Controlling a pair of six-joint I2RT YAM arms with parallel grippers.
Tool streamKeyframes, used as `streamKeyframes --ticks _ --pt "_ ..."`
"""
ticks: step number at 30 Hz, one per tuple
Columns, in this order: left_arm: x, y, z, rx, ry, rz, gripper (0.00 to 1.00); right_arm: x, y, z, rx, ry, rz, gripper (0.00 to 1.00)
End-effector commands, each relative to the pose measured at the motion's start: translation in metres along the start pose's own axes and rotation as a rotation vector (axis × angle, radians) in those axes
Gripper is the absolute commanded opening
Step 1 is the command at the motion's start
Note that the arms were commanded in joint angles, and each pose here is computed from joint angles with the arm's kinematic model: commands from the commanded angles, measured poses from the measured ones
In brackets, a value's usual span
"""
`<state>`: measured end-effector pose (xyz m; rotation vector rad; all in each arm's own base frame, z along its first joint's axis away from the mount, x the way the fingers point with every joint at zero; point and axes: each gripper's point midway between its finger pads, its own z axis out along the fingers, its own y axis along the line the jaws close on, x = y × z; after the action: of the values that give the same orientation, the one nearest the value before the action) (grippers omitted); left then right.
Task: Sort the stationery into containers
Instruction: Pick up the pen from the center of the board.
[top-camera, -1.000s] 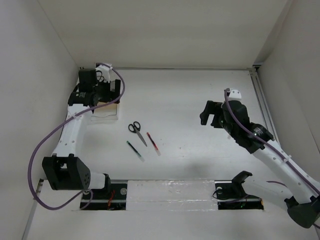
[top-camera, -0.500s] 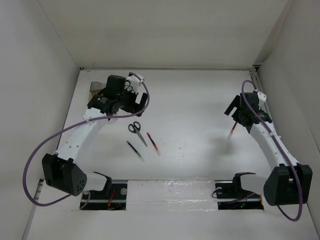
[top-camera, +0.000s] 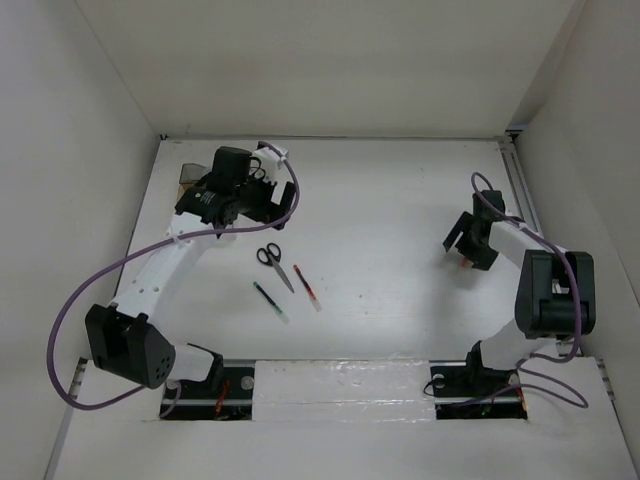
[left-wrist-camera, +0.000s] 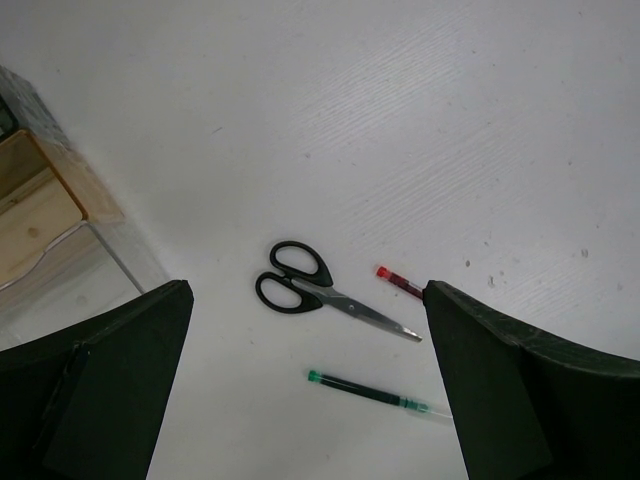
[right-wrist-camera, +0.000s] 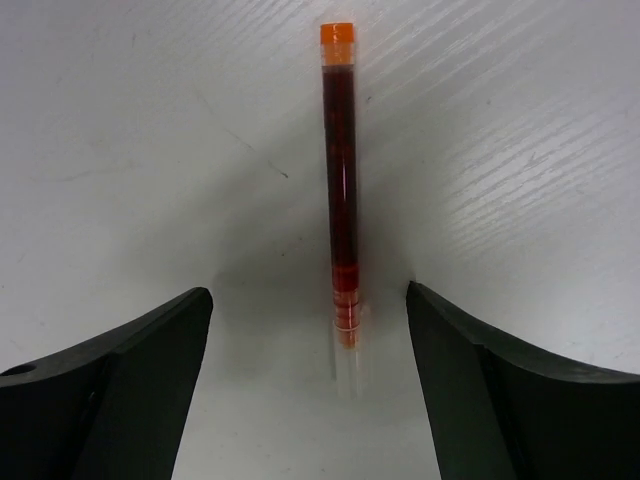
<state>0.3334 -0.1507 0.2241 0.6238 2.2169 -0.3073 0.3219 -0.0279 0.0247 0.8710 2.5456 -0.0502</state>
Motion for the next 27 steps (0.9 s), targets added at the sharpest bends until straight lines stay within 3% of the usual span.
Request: streamKeyframes --ticks 1,5,9,10,13,14,20,23,27 --pt "-0.018 -0.004 -0.002 0.031 -0.051 0.002 1.00 -0.008 0.016 -0.001 -0.063 -0.014 -0.015 0.83" --pt "-0.018 -0.002 0.001 0.022 -0.050 0.011 1.00 0.002 0.006 0.011 -0.027 0.035 -0.033 0.68" --pt "-0.022 0.000 -0.002 0.010 -0.068 0.014 1.00 0.014 0.002 0.022 -0.009 0.083 -0.048 0.47" --pt "-0.022 0.000 -0.002 0.010 -0.069 0.014 1.00 0.020 -0.001 0.026 0.002 0.102 -0.051 0.35" --pt "-0.028 0.002 -0.004 -0.003 -0.085 0.016 1.00 0.025 -0.002 0.030 0.011 0.107 -0.070 0.14" --pt "-0.032 0.002 -0.006 -0.003 -0.096 0.007 1.00 0.025 -0.002 0.030 0.011 0.107 -0.070 0.00" --pt "-0.041 0.009 0.007 0.014 -0.091 -0.060 1.00 0.004 0.034 -0.008 -0.079 -0.033 -0.202 0.00" --pt "-0.045 0.001 0.013 0.088 -0.077 -0.083 1.00 0.009 0.096 -0.052 -0.367 -0.097 -0.283 0.00" --pt "-0.054 -0.021 0.012 0.224 -0.097 -0.066 1.00 0.047 0.182 -0.113 -0.711 -0.118 -0.487 0.00"
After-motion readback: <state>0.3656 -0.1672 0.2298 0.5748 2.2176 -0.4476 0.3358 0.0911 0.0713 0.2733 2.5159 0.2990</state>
